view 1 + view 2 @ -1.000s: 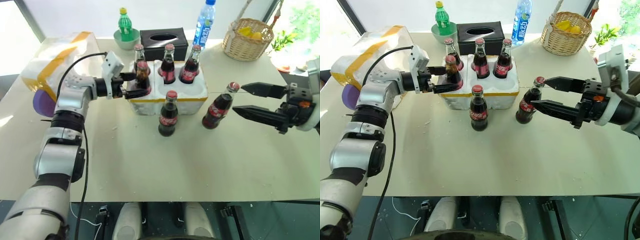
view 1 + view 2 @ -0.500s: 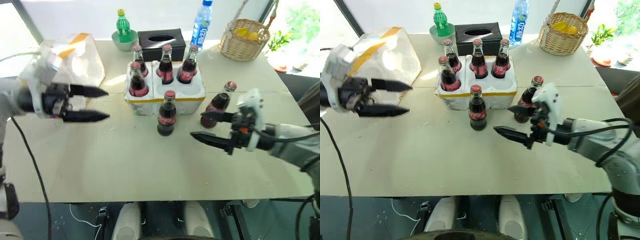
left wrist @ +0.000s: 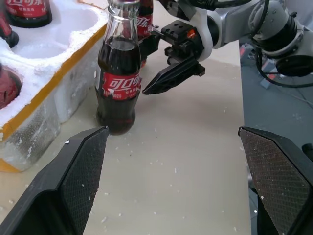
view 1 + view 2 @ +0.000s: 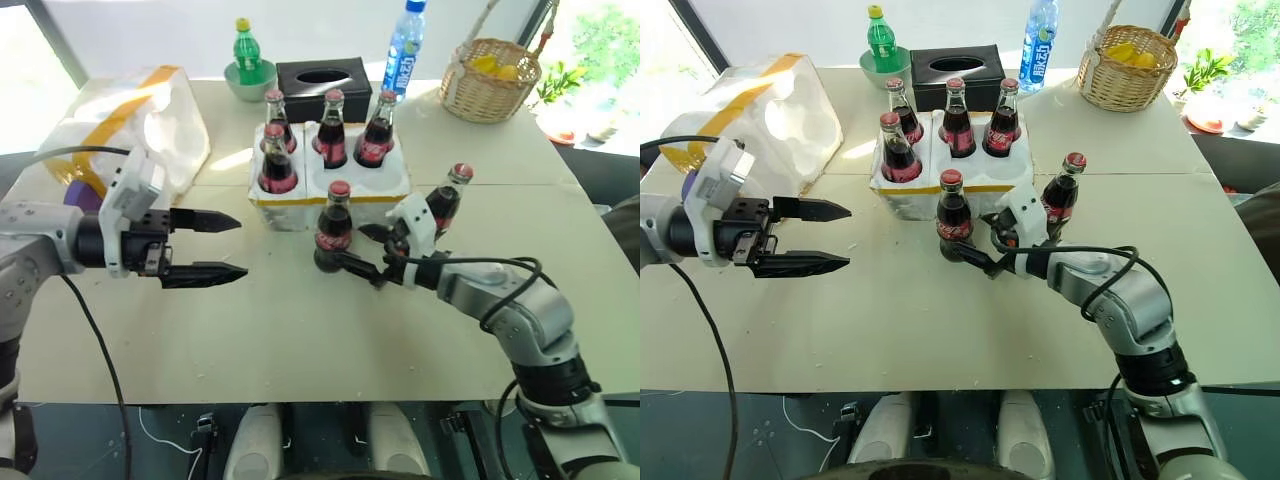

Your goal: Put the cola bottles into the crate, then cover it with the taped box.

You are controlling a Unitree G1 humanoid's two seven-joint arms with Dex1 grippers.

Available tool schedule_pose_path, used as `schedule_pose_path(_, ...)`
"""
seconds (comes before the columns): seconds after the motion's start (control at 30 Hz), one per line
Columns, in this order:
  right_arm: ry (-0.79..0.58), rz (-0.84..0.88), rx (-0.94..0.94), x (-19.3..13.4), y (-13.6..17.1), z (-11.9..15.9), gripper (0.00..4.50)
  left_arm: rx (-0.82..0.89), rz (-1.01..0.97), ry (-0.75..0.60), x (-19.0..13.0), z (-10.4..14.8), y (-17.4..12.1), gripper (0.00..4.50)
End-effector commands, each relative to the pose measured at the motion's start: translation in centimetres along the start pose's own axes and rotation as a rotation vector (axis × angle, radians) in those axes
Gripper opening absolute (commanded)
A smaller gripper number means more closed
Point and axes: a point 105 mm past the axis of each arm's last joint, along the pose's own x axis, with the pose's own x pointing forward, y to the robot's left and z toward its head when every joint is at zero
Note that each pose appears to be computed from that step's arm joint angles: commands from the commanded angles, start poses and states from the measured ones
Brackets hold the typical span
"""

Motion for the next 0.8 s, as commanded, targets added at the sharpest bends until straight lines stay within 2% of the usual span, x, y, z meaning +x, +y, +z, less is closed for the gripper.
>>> schedule_pose_path(0.03,-0.072,0.028,0.020,0.9,0.7,1.7,4.50,0.052,0.017,-0.012,-0.4,1.0,-0.4,4.46)
schedule_pose_path(0.27,-0.083,0.062,0.088,3.2,1.5,1.8,4.50,0.074,0.040,-0.015,-0.5,1.4,0.2,4.46)
schedule_pose_path(0.33,-0.060,0.048,0.100,3.7,1.3,1.5,3.97,0.081,0.044,-0.023,-0.4,1.7,0.3,4.50)
schedule_pose_path(0.4,-0.076,0.043,0.120,3.7,1.1,2.0,3.21,0.086,0.048,-0.027,-0.4,1.8,0.5,4.50)
schedule_pose_path(0.47,-0.149,0.087,0.149,2.9,1.4,4.0,2.55,0.087,0.054,-0.030,-0.5,1.9,0.6,4.50)
schedule_pose_path(0.6,-0.260,0.211,0.164,0.7,2.6,7.9,2.55,0.085,0.061,-0.034,-0.5,1.9,0.7,4.50)
schedule_pose_path(0.67,-0.334,0.245,0.138,-0.3,2.9,11.0,2.55,0.087,0.065,-0.039,-0.5,1.9,0.8,4.50)
schedule_pose_path(0.8,-0.390,0.121,0.052,0.1,1.3,14.8,2.55,0.095,0.071,-0.054,-0.3,2.1,1.1,4.50)
